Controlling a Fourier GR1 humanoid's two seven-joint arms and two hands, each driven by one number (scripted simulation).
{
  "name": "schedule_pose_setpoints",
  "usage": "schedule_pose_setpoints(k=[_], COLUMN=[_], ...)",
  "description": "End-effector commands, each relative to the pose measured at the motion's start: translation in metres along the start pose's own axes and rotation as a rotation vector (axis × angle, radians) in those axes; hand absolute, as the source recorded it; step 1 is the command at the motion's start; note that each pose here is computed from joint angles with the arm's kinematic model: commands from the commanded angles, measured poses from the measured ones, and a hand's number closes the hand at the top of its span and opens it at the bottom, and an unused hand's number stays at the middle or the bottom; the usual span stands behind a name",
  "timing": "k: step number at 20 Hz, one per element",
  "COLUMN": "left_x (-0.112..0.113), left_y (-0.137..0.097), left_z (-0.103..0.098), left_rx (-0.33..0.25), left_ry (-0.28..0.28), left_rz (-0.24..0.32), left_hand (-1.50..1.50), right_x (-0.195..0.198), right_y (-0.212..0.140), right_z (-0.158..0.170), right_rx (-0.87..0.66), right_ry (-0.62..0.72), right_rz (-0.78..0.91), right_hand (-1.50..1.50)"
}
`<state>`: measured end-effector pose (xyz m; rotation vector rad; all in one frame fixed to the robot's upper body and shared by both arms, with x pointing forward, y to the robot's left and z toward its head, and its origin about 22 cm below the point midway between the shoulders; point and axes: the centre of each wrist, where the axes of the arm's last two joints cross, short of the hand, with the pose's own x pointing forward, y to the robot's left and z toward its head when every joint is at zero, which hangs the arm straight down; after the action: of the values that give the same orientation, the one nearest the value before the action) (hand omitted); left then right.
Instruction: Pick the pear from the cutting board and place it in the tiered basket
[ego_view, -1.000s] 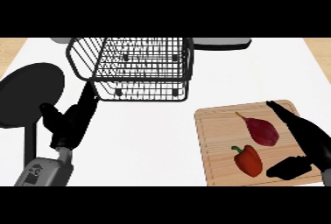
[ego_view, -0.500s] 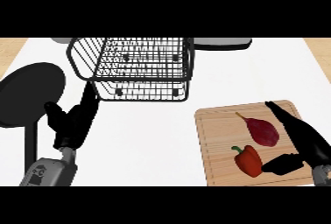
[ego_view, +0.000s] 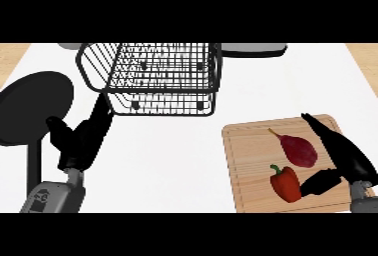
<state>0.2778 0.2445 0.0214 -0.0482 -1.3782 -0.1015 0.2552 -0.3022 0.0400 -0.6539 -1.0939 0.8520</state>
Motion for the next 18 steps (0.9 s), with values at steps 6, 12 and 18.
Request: schedule_pose_setpoints(k=[6,12,18], left_x=[-0.005,0.007,0.003], left_y=[-0.009,-0.013,-0.008], left_z=[-0.009,0.0,-0.005], left_rx=[-0.056,-0.068,-0.06], left_ry=[-0.02,0.001,-0.024], left_rz=[0.007,0.011,-0.002], left_hand=[0.0,0.0,0.0], right_x=[-0.003,-0.003,-0.013], right_y=[0.032,0.039,0.044], right_z=[-0.034,-0.032,-0.044], right_rx=[0.028,0.027,0.1], right_ry=[0.023,0.016,-0.093], right_rz=[-0.011,-0.029,-0.058], right_hand=[-1.5,-1.5,1.5])
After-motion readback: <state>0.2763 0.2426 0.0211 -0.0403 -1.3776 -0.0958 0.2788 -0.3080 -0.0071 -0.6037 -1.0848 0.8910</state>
